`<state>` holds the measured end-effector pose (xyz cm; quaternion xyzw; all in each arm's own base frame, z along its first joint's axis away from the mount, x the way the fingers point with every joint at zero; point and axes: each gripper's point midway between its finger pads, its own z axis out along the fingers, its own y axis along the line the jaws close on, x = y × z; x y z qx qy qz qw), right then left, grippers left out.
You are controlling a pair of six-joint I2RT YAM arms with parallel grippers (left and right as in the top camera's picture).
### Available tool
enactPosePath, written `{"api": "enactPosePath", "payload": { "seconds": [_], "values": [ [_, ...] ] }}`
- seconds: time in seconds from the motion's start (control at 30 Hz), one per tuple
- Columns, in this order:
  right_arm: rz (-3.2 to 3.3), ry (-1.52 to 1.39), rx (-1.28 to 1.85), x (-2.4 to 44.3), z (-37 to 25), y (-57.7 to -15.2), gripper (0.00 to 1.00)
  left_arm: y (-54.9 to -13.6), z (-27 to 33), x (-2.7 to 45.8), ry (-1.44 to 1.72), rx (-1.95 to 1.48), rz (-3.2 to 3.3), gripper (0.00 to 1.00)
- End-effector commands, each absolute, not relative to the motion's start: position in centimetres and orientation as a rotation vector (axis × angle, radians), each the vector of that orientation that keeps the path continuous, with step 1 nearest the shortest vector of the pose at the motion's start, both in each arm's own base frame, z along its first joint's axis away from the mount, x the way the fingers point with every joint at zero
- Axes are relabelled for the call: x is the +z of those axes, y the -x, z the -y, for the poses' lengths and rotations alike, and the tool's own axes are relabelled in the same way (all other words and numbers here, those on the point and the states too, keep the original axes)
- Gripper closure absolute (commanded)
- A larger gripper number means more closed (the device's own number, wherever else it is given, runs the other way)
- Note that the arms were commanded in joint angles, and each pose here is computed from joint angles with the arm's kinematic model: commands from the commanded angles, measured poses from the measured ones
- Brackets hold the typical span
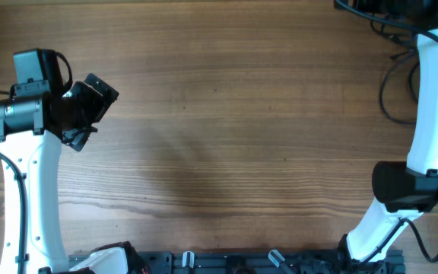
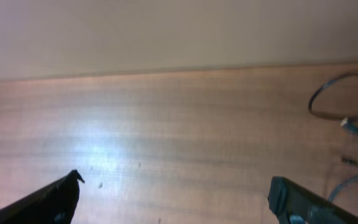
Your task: Untangle cables
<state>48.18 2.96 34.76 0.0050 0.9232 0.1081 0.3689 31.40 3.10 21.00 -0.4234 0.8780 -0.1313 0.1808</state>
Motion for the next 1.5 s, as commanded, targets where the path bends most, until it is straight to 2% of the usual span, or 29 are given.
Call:
{"api": "enactPosePath", "payload": {
  "seconds": [0.0,0.23,0.33,0.43,0.5,0.7,0.87,1.07,1.13,1.17,1.47],
  "values": [
    [-2.404,-0.087,0.193,35.6,-1.4,-45.5,0.00,-31.5,-3.4,21.0,1.176,-0.352,-2.484,0.00],
    [-2.286,-0.076,0.193,42.4,-1.6,-38.3,0.00,-31.5,-3.4,21.0,1.176,-0.352,-2.483,0.00],
    [-2.241,-0.155,0.233,44.0,-1.6,-36.6,0.00,-31.5,-3.4,21.0,1.176,-0.352,-2.483,0.00],
    [-2.272,-0.326,0.307,43.5,-1.6,-35.3,0.00,-31.5,-3.4,21.0,1.176,-0.352,-2.483,0.00],
    [-2.280,-0.562,0.400,42.7,-1.6,-34.8,0.00,-31.5,-3.4,21.0,1.176,-0.352,-2.483,0.00],
    [-2.321,-0.631,0.326,41.6,-0.6,-33.9,0.00,-31.5,-3.4,21.0,1.176,-0.352,-2.483,0.00],
    [-2.366,-0.408,0.255,41.3,-0.9,-34.3,0.00,-31.5,-3.4,21.0,1.176,-0.352,-2.483,0.00],
    [-2.144,-0.047,0.192,43.9,-3.1,-38.1,0.01,-31.5,-3.4,21.0,1.176,-0.352,-2.483,0.00],
    [-2.042,0.081,0.187,43.0,-4.0,-38.3,0.00,-31.5,-3.4,21.0,1.176,-0.352,-2.483,0.00],
    [-1.988,0.106,0.174,41.1,-4.0,-37.7,0.00,-31.5,-3.4,21.0,1.176,-0.352,-2.484,0.00],
    [-1.473,0.181,0.043,28.9,-3.0,-27.2,0.00,-31.5,-3.4,21.0,1.176,-0.352,-2.484,0.00]
  ]
}}
